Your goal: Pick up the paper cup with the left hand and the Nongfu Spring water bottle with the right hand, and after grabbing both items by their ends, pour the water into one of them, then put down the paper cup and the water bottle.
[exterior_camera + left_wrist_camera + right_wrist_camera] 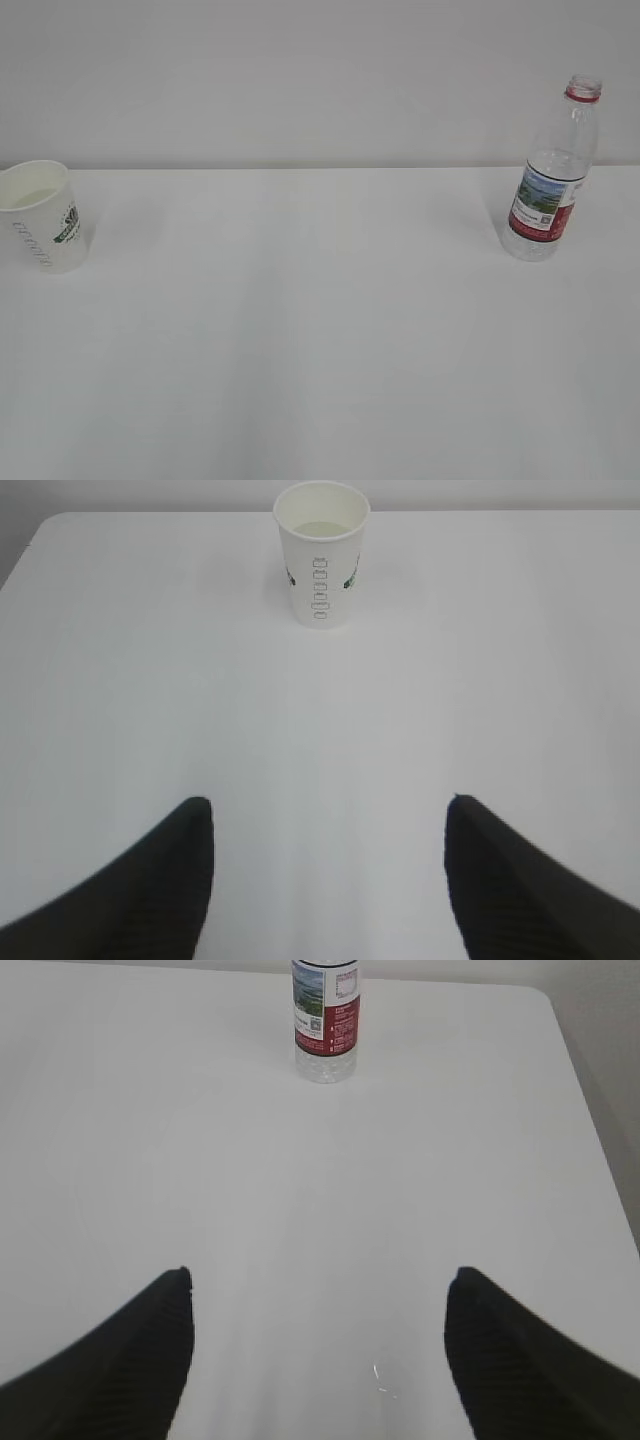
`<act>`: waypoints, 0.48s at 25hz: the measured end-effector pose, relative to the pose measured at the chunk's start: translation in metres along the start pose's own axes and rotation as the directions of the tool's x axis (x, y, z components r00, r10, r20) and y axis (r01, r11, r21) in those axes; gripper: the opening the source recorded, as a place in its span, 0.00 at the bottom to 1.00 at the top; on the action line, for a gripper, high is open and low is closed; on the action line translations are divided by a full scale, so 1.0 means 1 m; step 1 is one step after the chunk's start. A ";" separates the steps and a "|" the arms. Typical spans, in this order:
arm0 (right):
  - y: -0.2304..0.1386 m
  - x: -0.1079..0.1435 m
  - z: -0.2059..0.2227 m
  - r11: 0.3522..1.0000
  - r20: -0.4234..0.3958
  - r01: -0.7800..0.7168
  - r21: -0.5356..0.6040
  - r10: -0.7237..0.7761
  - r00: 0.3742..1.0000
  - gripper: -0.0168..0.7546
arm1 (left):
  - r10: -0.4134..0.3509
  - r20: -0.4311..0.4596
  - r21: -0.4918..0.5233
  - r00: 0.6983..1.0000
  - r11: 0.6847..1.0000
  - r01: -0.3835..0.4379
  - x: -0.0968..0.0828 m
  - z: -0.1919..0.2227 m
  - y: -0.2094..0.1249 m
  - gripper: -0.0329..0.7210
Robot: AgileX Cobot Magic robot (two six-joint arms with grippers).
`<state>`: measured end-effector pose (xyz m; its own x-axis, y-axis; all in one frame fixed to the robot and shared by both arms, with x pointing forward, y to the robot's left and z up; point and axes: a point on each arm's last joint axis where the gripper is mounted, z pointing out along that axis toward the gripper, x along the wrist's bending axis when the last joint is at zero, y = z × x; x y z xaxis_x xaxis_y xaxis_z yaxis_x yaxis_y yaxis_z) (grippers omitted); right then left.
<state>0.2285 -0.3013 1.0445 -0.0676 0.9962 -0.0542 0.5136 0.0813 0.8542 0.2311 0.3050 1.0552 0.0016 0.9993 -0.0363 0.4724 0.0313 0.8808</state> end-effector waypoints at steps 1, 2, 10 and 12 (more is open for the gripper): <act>0.000 0.000 0.000 1.000 0.000 0.000 0.000 0.000 1.000 0.78 | 0.000 0.000 0.000 1.000 1.000 0.000 0.000 0.000 0.000 0.74; 0.000 0.000 0.000 1.000 0.000 0.000 0.000 0.000 1.000 0.78 | 0.000 0.001 0.000 1.000 1.000 0.000 0.000 0.000 0.000 0.74; 0.000 0.000 0.000 1.000 0.000 0.000 0.000 0.000 1.000 0.78 | -0.001 0.002 0.000 1.000 1.000 0.001 0.000 0.000 0.000 0.74; 0.000 0.000 0.000 1.000 0.000 0.000 0.000 0.000 1.000 0.78 | 0.001 0.002 0.000 1.000 1.000 -0.001 0.000 0.000 0.000 0.74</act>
<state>0.2285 -0.3013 1.0445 -0.0676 0.9962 -0.0542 0.5136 0.0813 0.8542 0.2311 0.3049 1.0552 0.0037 0.9993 -0.0368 0.4726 0.0307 0.8808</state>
